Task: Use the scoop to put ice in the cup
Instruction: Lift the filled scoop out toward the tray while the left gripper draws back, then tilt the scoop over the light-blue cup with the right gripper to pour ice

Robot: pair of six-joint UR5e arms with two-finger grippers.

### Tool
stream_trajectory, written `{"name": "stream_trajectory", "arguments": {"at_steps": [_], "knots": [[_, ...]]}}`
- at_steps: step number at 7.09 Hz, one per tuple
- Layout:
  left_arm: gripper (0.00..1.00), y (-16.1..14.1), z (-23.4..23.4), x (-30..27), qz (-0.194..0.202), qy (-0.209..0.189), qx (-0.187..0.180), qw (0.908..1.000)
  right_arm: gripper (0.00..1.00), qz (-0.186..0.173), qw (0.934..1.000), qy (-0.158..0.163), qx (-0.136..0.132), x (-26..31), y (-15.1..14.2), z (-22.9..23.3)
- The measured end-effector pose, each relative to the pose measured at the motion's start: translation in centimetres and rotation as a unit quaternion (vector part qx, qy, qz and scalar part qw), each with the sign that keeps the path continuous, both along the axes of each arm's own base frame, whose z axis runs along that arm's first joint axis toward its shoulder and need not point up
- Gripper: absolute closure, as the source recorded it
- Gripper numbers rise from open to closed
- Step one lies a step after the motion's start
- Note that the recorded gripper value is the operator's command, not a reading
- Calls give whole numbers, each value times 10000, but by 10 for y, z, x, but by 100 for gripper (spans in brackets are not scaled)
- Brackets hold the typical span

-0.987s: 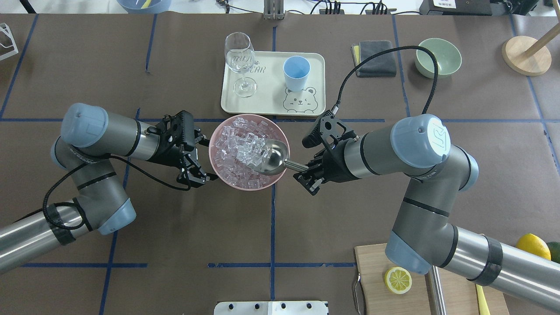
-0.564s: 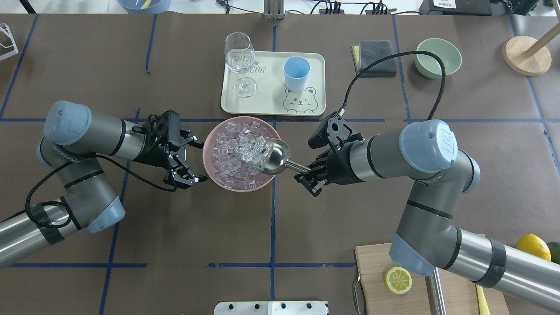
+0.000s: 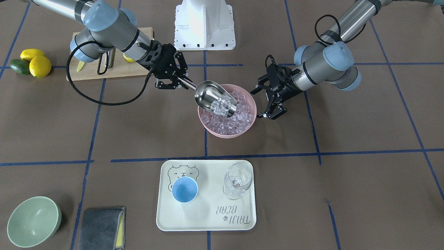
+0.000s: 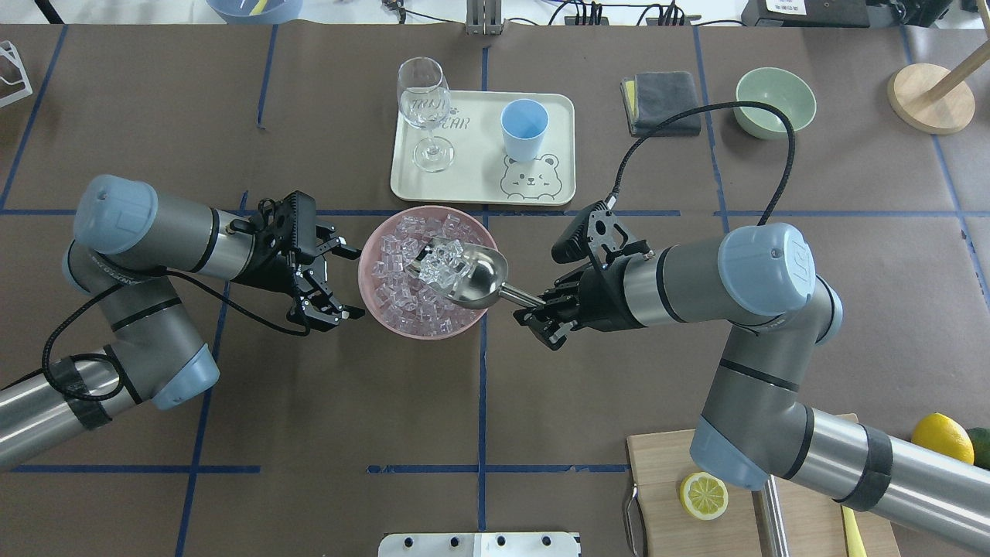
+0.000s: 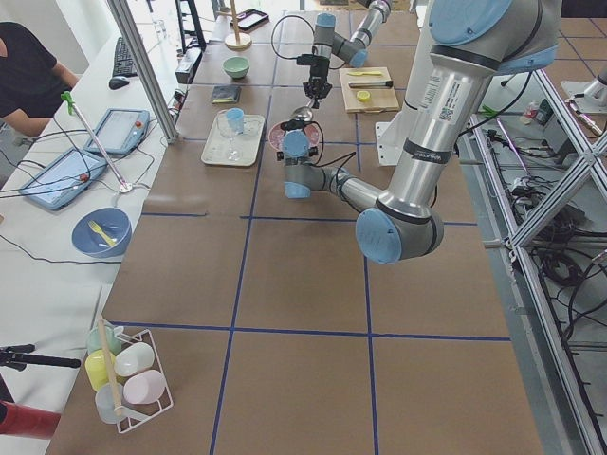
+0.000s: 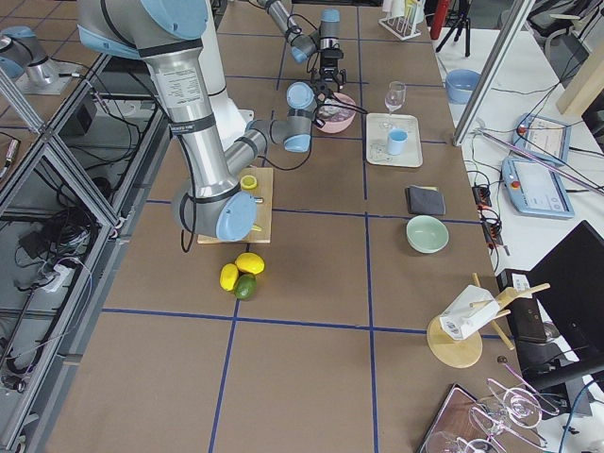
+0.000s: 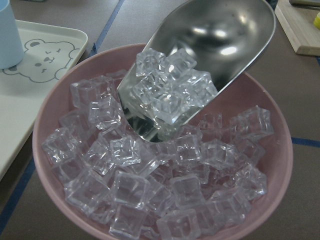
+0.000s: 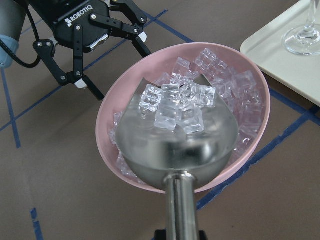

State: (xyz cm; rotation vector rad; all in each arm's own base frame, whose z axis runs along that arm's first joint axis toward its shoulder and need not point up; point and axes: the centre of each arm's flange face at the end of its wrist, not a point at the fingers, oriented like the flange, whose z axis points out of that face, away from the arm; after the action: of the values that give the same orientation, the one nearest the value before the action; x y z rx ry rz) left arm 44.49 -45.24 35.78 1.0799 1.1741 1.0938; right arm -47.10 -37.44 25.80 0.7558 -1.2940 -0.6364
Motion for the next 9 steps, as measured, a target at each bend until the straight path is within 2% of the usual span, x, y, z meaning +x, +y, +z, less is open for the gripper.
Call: {"name": "stream_trajectory", "arguments": {"at_steps": [2, 4, 7, 9], "knots": [[0, -8, 1, -9, -80, -5, -5, 10000, 100, 78, 9997, -223, 8, 7, 2, 2], [0, -17, 12, -25, -214, -71, -62, 9997, 100, 373, 9987, -339, -34, 16, -8, -1], [0, -32, 35, -61, -263, -195, -226, 9992, 100, 1153, 9924, -345, -244, 53, -54, 1], [0, -35, 42, -72, -270, -225, -275, 9990, 100, 1768, 9827, -79, -537, 57, -76, 12]]}}
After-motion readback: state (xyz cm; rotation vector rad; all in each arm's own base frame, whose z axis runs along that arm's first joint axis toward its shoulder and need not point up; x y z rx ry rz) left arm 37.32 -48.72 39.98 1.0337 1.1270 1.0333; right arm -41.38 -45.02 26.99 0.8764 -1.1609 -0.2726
